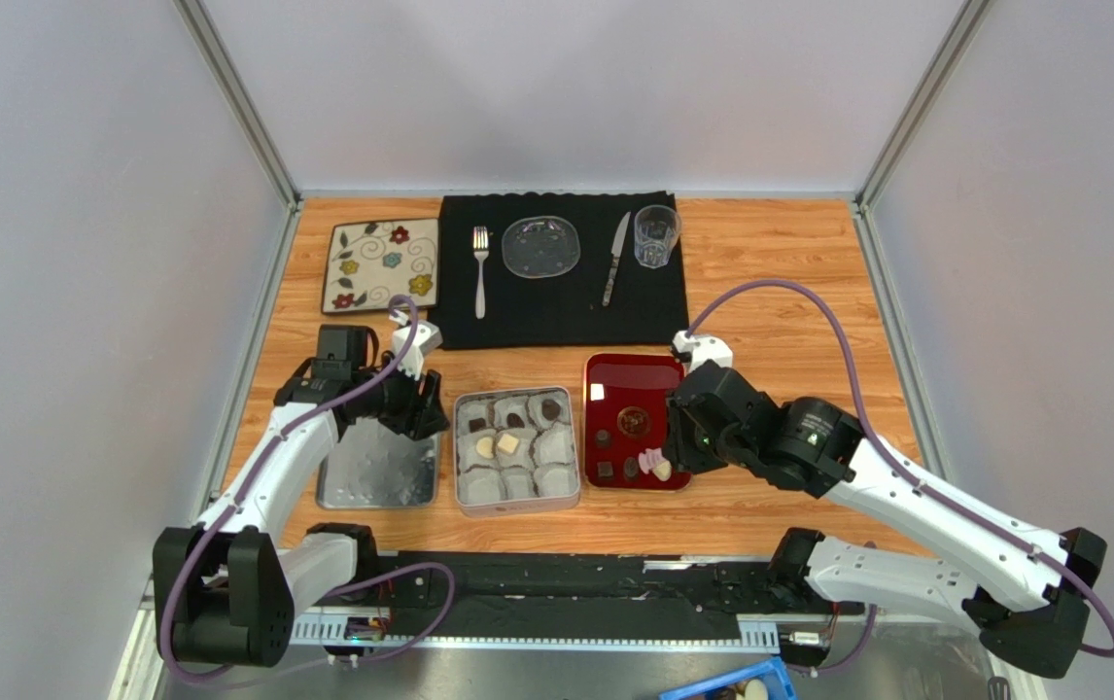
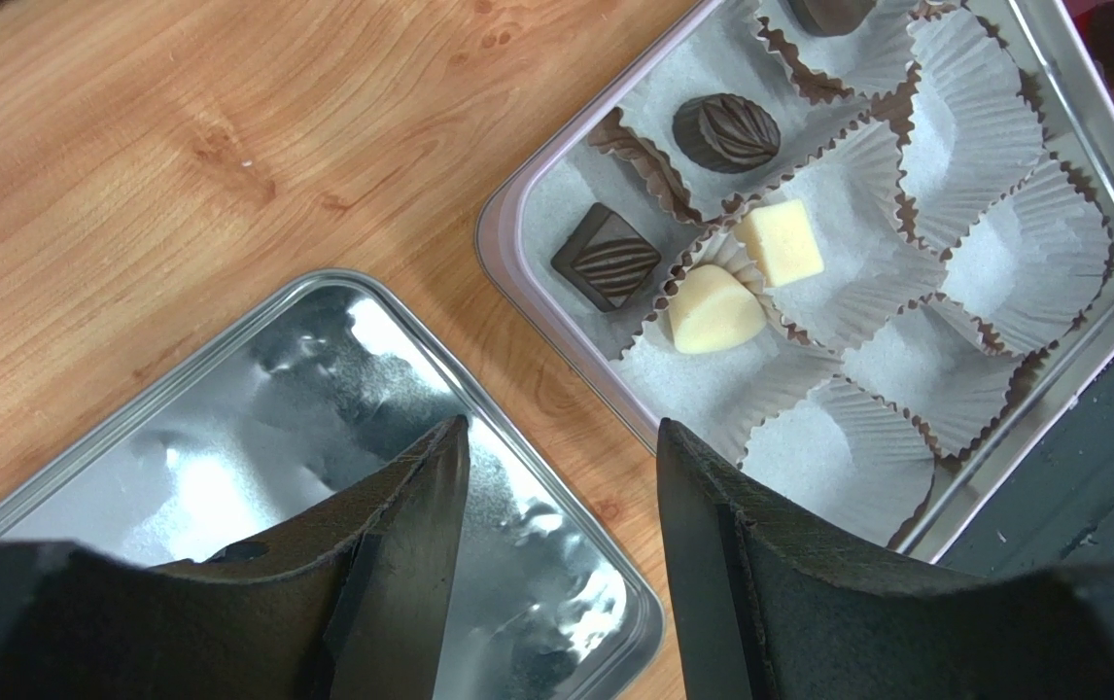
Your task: Pack the chocolate
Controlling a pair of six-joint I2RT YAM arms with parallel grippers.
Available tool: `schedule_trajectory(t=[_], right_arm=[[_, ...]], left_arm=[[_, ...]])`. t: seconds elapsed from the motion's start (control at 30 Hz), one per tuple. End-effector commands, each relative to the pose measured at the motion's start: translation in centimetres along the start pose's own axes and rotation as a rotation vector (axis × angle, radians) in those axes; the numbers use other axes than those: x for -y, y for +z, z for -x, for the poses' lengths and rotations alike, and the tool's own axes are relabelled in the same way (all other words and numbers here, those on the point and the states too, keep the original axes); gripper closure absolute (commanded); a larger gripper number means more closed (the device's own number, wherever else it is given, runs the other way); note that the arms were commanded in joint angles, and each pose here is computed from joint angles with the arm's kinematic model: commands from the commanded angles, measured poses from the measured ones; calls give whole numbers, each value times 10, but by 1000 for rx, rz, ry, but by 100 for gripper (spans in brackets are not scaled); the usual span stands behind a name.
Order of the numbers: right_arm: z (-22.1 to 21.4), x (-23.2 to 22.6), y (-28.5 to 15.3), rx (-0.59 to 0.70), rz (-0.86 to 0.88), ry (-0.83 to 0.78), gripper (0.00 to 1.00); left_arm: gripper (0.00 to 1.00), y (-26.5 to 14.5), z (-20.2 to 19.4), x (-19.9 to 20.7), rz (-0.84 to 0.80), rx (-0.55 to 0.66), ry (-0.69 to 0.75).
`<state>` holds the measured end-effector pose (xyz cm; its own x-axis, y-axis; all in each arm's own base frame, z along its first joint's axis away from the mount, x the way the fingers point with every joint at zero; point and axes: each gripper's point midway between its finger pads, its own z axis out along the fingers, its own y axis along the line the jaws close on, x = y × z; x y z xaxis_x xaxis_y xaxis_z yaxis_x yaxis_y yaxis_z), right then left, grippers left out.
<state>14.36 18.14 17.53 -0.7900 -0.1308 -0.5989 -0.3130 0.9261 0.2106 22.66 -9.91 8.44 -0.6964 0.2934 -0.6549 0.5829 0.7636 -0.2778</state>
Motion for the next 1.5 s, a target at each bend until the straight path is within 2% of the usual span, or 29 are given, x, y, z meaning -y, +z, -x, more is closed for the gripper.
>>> schedule_trajectory(t=[0.0,0.1,0.3,0.83,1.47], right_arm=[[-5,22,-9,19,-87,80,69],[-9,27,-8,14,-108,88,65],[-8,26,0,11,-114,80,62],[9,26,25,8,-96,77,61],[-9,33,42,-60,-121,51,62]], left_arm=[[41,-7,15,4,-20,40,29],[41,-7,17,5,-25,44,29],[41,-7,17,6,-29,45,31],[41,-8,20,7,-33,52,38],[41,-9,20,8,-34,56,40]])
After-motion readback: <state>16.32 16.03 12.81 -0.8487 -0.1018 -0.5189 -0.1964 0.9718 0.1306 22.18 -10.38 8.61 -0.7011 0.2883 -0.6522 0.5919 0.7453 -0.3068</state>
